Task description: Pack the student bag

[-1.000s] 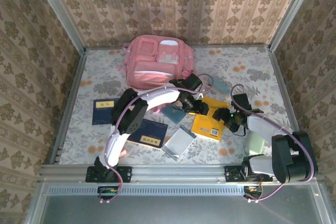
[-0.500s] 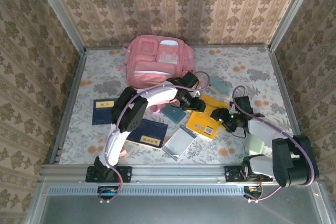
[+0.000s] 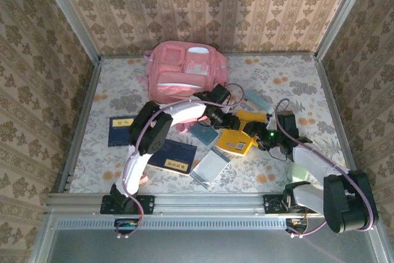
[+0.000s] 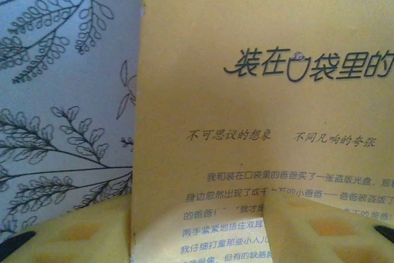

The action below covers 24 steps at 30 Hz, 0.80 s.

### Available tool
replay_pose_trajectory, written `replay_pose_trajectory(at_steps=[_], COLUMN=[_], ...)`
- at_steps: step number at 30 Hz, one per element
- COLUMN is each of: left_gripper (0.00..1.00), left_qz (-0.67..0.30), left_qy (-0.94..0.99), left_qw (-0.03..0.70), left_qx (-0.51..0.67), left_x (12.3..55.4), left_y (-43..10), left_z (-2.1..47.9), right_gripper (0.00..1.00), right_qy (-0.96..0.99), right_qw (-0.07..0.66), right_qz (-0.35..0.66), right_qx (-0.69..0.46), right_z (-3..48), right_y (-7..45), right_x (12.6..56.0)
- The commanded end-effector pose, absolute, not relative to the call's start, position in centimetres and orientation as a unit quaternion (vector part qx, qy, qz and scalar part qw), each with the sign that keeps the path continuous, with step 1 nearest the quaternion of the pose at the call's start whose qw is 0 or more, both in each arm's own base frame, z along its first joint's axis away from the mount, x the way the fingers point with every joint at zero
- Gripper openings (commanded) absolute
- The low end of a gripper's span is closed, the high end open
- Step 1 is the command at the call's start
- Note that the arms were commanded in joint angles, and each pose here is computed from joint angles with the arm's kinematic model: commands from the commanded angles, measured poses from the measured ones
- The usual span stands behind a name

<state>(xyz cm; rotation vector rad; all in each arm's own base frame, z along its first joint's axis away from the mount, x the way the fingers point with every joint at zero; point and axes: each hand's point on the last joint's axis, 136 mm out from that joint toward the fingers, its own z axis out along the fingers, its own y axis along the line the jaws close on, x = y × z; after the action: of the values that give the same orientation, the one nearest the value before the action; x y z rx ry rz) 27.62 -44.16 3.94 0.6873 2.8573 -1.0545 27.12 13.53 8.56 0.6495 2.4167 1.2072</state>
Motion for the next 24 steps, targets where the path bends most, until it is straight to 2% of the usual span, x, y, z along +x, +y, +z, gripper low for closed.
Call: replay_pose_trajectory(at_steps=[1,4,8,10,15,17,24], left_gripper=[0.55,0.54,0.54,0.54,0.54,0.55,0.59], left_qz=[-0.373,-0.374,-0.373,-0.378,-0.386,-0.389,-0.404], left_qy=[0.898,0.898,0.900,0.901,0.900,0.899,0.891], left_qw=[-0.027,-0.024,-0.015,-0.010,0.004,0.017,0.079], left_qx=[0.233,0.231,0.223,0.213,0.203,0.200,0.192], left_x=[24.8,25.0,25.6,26.0,26.9,27.5,28.6], left_y=[-45.5,-45.4,-44.9,-44.5,-43.7,-43.3,-40.9], left_z=[4.9,5.1,5.4,5.7,7.1,8.3,14.6], right_gripper=[0.65,0.62,0.53,0.43,0.09,0.03,0.00], right_qy=[0.836,0.842,0.852,0.857,0.867,0.869,0.858], right_qw=[0.199,0.200,0.202,0.204,0.214,0.223,0.271], right_qz=[0.467,0.451,0.422,0.409,0.376,0.370,0.393], right_qx=[0.210,0.219,0.233,0.239,0.247,0.243,0.190], right_z=[10.0,9.2,7.8,7.4,6.9,7.4,12.0], right_y=[14.6,14.1,13.3,12.9,11.8,11.6,12.4], right_x=[28.1,28.3,28.3,28.2,27.8,27.7,27.6])
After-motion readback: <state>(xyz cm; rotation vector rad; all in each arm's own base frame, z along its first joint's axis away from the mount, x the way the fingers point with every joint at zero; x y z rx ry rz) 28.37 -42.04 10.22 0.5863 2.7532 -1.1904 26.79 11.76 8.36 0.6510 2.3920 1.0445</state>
